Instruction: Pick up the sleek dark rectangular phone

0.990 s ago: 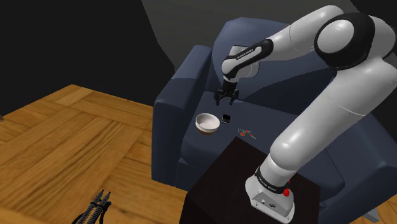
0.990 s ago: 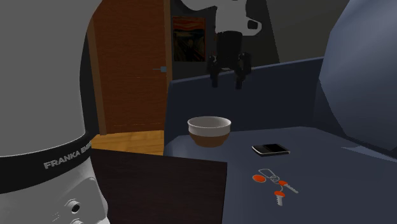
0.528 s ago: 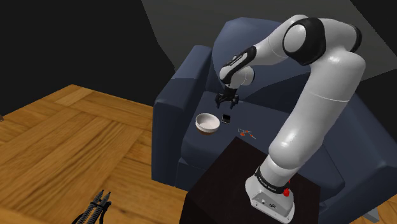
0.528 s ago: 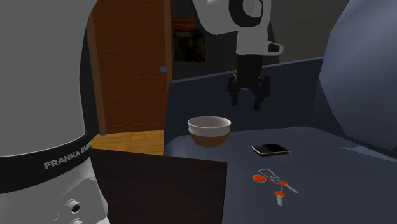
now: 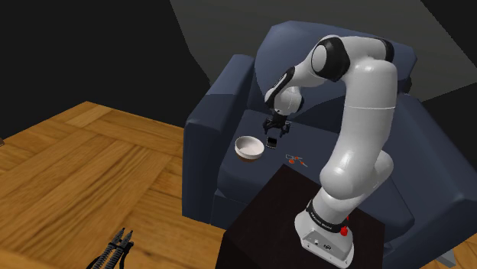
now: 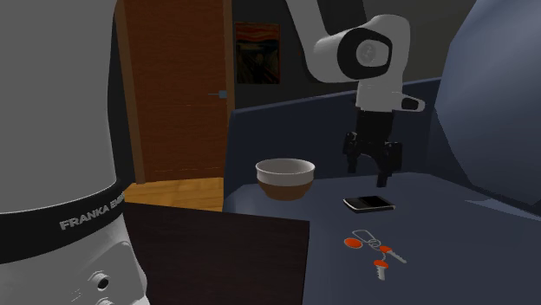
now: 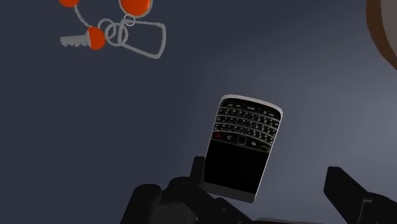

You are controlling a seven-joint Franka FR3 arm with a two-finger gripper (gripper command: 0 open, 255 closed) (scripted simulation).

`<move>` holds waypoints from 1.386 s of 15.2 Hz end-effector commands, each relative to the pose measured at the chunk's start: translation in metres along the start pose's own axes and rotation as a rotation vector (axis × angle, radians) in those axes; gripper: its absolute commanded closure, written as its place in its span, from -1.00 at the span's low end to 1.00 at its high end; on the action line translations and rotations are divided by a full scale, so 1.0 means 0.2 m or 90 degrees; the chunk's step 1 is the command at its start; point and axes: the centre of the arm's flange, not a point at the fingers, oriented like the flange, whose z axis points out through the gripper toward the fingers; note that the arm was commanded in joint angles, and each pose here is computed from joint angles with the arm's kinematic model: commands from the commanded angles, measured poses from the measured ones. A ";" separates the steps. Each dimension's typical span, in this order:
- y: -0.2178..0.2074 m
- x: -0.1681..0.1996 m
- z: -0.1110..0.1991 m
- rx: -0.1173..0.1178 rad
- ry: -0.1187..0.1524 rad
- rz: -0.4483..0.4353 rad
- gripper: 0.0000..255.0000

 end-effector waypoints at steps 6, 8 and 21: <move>0.08 0.07 0.22 0.006 0.003 0.031 -1.00; 0.08 0.07 0.27 0.006 0.003 0.031 -1.00; 0.08 0.07 0.29 0.006 0.003 0.031 1.00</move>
